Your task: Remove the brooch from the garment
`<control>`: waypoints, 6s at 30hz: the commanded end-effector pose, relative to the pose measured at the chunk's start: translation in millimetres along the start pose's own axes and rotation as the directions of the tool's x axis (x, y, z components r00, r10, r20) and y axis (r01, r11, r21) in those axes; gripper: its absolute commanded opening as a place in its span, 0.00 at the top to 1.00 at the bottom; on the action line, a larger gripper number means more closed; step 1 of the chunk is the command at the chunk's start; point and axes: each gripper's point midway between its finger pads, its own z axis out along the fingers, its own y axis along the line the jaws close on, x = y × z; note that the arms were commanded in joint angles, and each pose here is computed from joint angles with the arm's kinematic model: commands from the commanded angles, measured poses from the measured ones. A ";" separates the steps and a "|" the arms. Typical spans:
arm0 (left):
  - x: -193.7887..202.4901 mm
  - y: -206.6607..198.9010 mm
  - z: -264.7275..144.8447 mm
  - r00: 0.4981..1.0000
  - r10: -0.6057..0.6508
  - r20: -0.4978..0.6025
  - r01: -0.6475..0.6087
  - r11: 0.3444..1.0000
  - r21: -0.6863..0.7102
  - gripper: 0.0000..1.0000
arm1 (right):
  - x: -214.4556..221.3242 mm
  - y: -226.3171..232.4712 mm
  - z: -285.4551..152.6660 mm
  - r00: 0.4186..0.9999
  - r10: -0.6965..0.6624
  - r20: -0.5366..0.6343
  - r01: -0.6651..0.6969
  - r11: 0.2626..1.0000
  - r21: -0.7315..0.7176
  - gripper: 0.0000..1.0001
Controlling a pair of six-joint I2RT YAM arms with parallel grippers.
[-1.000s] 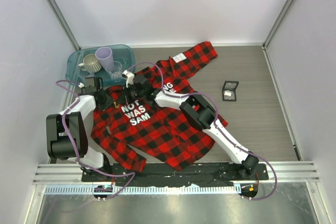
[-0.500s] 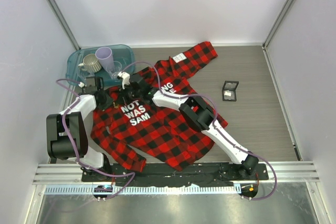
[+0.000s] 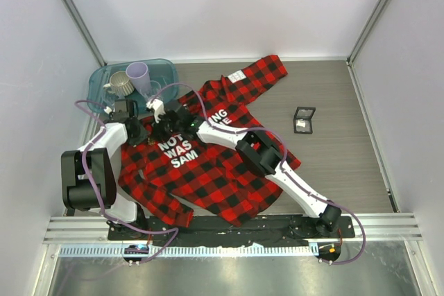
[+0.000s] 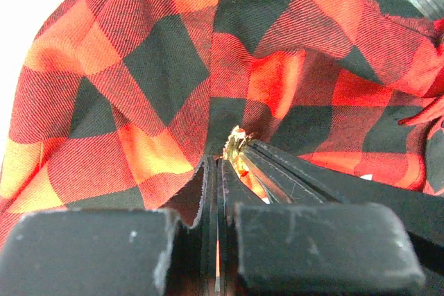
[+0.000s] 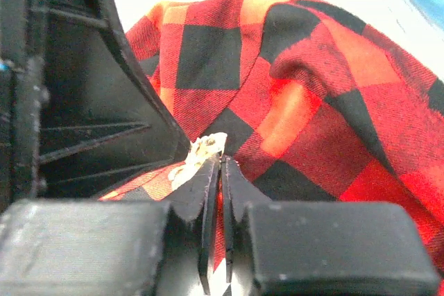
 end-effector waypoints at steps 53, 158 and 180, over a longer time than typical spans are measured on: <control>1.7 -15.3 1.0 1.000 -0.004 0.008 0.004 0.998 0.059 1.00 | -10.5 22.9 -14.9 0.919 0.393 0.035 -0.365 0.880 -0.303 0.79; -32.5 28.9 -47.9 0.995 0.039 0.096 -0.015 0.972 -0.234 1.00 | -51.8 -10.9 -68.3 0.924 0.267 0.274 -0.247 0.963 -0.105 0.43; -5.9 -141.3 -137.8 0.975 0.148 0.166 -0.221 0.709 0.670 1.00 | -45.7 -34.5 -221.4 0.887 0.425 0.178 -0.446 0.890 0.096 0.42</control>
